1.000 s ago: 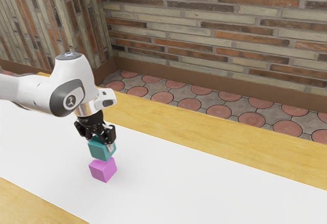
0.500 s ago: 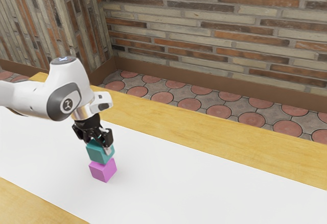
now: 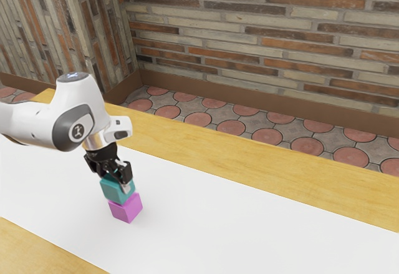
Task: Pick up the blue block with one arm, and put the blue block on the pink block with one arm
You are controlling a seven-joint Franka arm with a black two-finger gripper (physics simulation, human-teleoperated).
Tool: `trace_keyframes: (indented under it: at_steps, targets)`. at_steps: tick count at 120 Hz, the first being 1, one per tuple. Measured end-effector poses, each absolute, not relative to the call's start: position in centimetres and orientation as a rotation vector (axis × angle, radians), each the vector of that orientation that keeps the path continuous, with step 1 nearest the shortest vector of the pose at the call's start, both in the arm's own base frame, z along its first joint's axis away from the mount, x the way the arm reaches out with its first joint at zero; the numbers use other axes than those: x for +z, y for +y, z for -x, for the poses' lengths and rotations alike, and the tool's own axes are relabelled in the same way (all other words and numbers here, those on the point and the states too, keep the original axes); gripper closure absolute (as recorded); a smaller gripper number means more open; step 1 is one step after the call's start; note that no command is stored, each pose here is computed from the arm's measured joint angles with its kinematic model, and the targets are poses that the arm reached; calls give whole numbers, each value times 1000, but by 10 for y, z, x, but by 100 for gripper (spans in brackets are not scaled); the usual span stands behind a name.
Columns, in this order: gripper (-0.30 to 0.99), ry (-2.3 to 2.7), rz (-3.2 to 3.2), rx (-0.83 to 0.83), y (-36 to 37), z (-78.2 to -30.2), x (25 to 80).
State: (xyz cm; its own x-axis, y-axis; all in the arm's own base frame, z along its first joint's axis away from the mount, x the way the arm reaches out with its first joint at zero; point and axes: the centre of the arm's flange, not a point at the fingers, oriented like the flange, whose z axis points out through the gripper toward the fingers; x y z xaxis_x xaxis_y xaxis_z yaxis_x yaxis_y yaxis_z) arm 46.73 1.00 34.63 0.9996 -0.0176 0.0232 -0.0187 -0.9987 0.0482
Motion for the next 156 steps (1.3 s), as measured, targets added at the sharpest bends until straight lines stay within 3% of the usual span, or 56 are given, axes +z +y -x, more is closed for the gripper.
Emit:
trace_keyframes:
  at_steps: [156]
  targets:
    - [31, 90, -3091, 24, 16, -467, 343]
